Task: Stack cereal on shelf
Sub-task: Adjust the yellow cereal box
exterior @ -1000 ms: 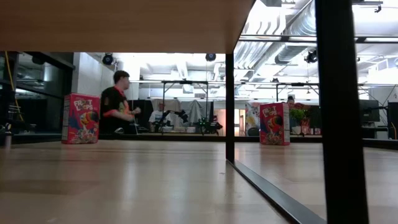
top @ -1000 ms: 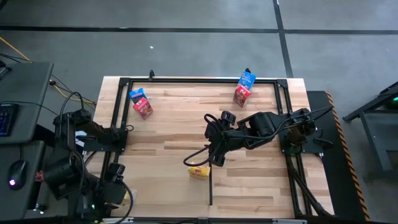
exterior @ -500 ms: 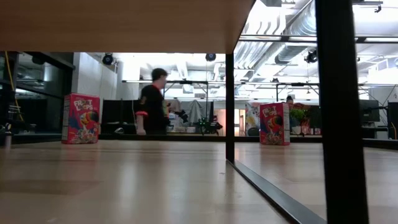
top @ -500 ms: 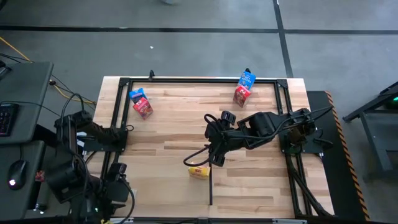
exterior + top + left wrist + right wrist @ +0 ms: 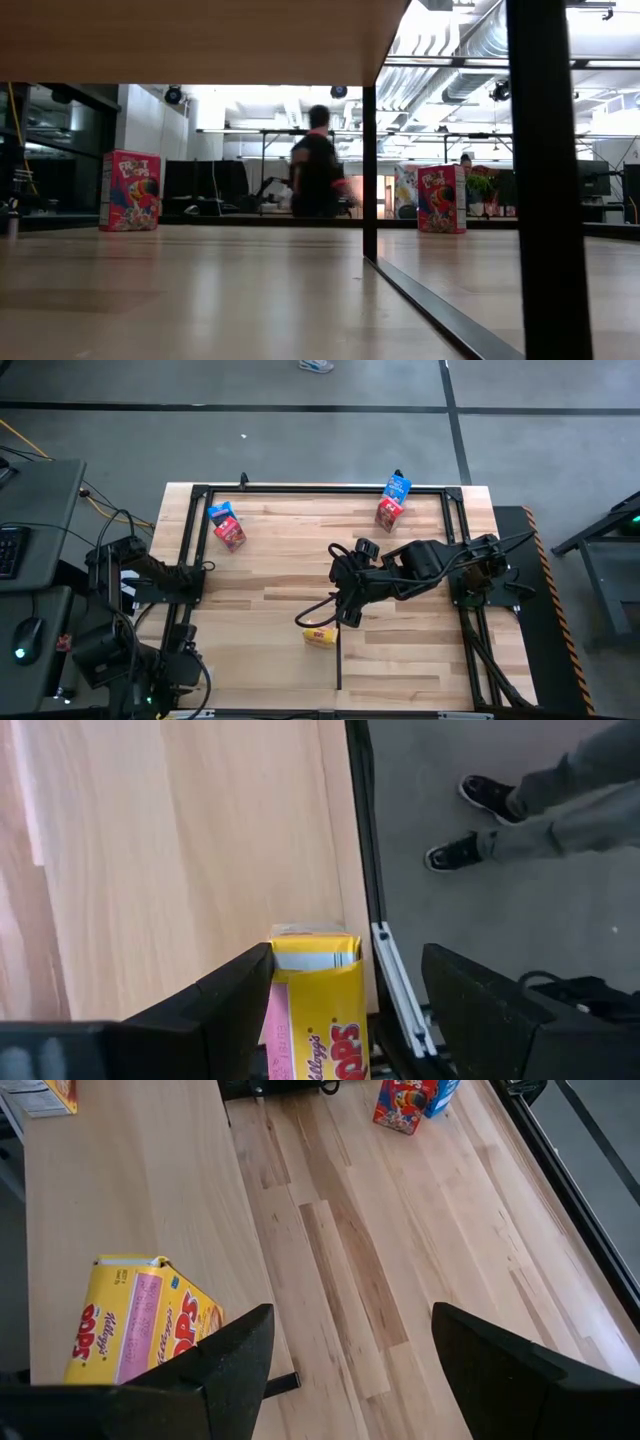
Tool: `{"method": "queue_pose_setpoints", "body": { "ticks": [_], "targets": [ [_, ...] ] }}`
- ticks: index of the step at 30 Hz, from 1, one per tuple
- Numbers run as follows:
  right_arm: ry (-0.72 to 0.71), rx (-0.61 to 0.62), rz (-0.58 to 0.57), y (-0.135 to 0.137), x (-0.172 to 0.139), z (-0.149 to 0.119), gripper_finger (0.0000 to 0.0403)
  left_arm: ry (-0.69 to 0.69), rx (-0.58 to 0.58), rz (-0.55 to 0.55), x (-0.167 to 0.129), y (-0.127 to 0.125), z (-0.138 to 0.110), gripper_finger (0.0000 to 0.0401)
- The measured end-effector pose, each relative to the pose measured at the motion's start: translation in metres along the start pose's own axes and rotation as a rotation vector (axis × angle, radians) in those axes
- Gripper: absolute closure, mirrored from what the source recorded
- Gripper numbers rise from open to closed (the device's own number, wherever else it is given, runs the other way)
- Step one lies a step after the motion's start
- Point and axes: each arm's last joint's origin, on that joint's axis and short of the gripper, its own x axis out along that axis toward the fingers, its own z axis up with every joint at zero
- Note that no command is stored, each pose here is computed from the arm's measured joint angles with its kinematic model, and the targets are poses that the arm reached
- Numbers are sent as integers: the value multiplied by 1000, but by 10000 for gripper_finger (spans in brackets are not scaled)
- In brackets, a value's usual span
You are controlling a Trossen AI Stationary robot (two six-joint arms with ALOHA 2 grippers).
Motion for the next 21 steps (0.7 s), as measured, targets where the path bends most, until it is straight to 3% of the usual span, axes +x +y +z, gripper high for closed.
{"method": "queue_pose_setpoints", "body": {
  "ticks": [11,17,21],
  "targets": [
    [-7,2,-16,0,1,0,139,-46,-24,-30,-17,13,-2,153],
    [-10,0,-21,0,1,0,139,46,-64,-99,-21,10,-9,153],
    [-21,-1,-41,-1,1,0,139,60,-52,-81,-15,7,-13,153]
  ]
}}
